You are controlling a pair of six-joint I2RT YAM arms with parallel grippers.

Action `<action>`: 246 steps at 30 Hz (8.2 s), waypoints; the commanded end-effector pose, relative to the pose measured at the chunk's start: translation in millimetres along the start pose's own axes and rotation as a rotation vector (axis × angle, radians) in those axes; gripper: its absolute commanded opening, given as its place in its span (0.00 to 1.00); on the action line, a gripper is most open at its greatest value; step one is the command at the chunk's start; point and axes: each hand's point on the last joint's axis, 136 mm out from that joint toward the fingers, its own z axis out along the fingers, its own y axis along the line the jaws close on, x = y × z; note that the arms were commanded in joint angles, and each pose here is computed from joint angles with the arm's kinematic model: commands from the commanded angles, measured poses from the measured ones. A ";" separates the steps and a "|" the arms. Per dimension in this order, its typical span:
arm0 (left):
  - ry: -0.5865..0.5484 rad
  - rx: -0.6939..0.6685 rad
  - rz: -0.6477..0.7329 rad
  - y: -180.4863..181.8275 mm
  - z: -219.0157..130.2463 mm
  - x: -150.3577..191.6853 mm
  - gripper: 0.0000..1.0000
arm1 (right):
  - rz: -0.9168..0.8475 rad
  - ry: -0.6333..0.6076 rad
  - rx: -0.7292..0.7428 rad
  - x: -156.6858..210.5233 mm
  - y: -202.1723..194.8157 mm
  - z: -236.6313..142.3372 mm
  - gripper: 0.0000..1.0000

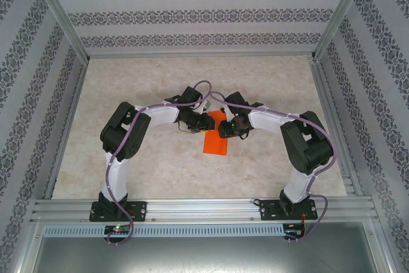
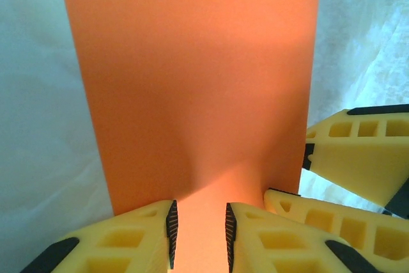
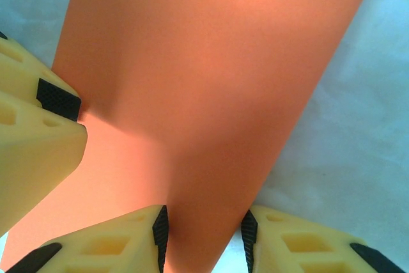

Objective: Fold a paper plane with a square sheet of paper (pick it up from the middle)
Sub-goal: Hold the square sheet of paper at the center of the table, then fold the square sheet of paper in half at the center of the table.

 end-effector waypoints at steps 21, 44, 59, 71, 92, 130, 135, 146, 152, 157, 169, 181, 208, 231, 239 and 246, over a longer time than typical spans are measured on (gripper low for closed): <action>-0.011 -0.010 0.066 -19.4 -17.8 -3.6 0.30 | -0.045 0.066 0.023 14.3 -8.1 5.0 0.35; -0.046 -0.063 0.086 -19.2 -41.9 -2.6 0.31 | -0.082 0.086 0.048 13.6 -7.2 7.5 0.35; -0.086 -0.112 0.060 -6.1 -54.2 -6.6 0.31 | -0.091 0.095 0.050 11.1 -5.0 10.4 0.36; -0.085 -0.087 0.049 -8.2 -50.2 -7.3 0.31 | -0.088 0.100 0.052 11.9 -4.4 13.7 0.37; -0.031 -0.025 0.027 -12.1 -19.3 -1.2 0.30 | -0.076 0.103 0.044 14.2 -3.6 16.8 0.38; 0.118 -0.233 0.044 44.4 19.6 39.5 0.18 | -0.029 -0.011 0.002 1.3 -4.8 -16.3 0.52; 0.125 -0.253 0.049 48.4 19.6 40.5 0.18 | 0.016 -0.079 -0.045 -2.9 -5.9 -39.1 0.55; 0.133 -0.261 0.053 50.5 20.7 42.0 0.18 | 0.165 -0.149 -0.422 -13.9 38.6 -51.4 0.27; 0.135 -0.272 0.054 53.6 19.8 44.3 0.18 | 0.188 -0.120 -0.418 -17.0 32.5 -30.3 0.22; 0.136 -0.282 0.057 55.8 19.8 44.6 0.18 | 0.211 -0.082 -0.383 -9.3 14.7 -11.4 0.21; 0.162 -0.297 0.061 60.1 19.9 49.6 0.18 | 0.247 -0.044 -0.256 6.2 -27.6 6.5 0.21; 0.171 -0.304 0.063 61.0 18.7 51.0 0.18 | 0.250 -0.146 -0.416 -35.2 3.9 -22.3 0.20; 0.197 -0.332 0.070 68.6 14.6 60.7 0.18 | 0.302 -0.269 -0.263 -65.1 -34.1 -31.7 0.23; 0.210 -0.351 0.078 71.0 9.0 65.7 0.18 | 0.345 -0.193 -0.148 -73.9 -70.2 16.4 0.23; 0.234 -0.344 0.088 69.0 6.1 70.4 0.18 | 0.392 -0.241 -0.180 -79.7 -79.9 11.7 0.24; 0.234 -0.337 0.087 68.0 6.5 70.8 0.18 | 0.387 -0.316 -0.245 -92.1 -72.0 -13.9 0.24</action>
